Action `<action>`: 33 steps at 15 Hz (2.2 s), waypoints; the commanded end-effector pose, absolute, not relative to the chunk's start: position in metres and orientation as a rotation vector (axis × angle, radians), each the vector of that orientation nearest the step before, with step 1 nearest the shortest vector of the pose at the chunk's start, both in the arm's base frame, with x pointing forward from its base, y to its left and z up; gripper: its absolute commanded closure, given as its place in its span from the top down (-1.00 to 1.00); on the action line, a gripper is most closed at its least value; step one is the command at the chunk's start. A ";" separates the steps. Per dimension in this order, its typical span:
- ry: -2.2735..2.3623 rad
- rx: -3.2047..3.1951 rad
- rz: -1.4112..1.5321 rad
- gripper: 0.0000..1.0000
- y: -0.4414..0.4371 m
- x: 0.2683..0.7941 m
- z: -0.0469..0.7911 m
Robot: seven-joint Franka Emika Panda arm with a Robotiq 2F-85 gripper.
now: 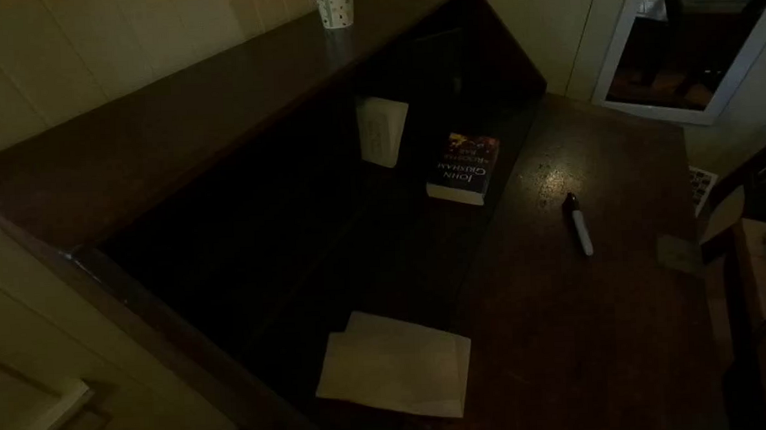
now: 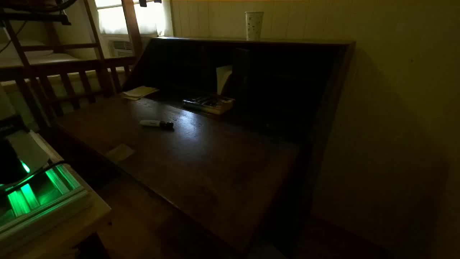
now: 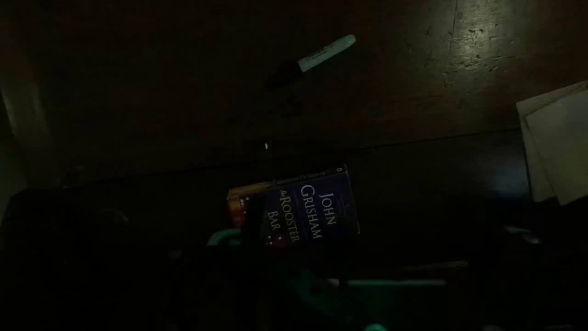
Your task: Put the book on top of the dresser
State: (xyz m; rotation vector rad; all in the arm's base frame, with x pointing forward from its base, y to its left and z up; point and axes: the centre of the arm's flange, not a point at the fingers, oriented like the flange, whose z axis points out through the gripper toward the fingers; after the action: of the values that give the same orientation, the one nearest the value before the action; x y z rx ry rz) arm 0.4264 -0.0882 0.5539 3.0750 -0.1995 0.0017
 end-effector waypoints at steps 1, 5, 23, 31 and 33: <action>-0.199 3.075 0.002 1.00 -0.088 0.426 0.554; -0.199 3.075 0.002 1.00 -0.088 0.426 0.554; -0.191 3.084 0.348 1.00 -0.101 0.440 0.500; -0.199 3.064 0.283 1.00 -0.098 0.441 0.508; -0.199 3.064 0.283 1.00 -0.098 0.441 0.508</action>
State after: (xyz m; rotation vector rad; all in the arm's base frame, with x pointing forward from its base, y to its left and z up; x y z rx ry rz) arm 0.4414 -0.0979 0.5082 3.0643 -0.1988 0.2832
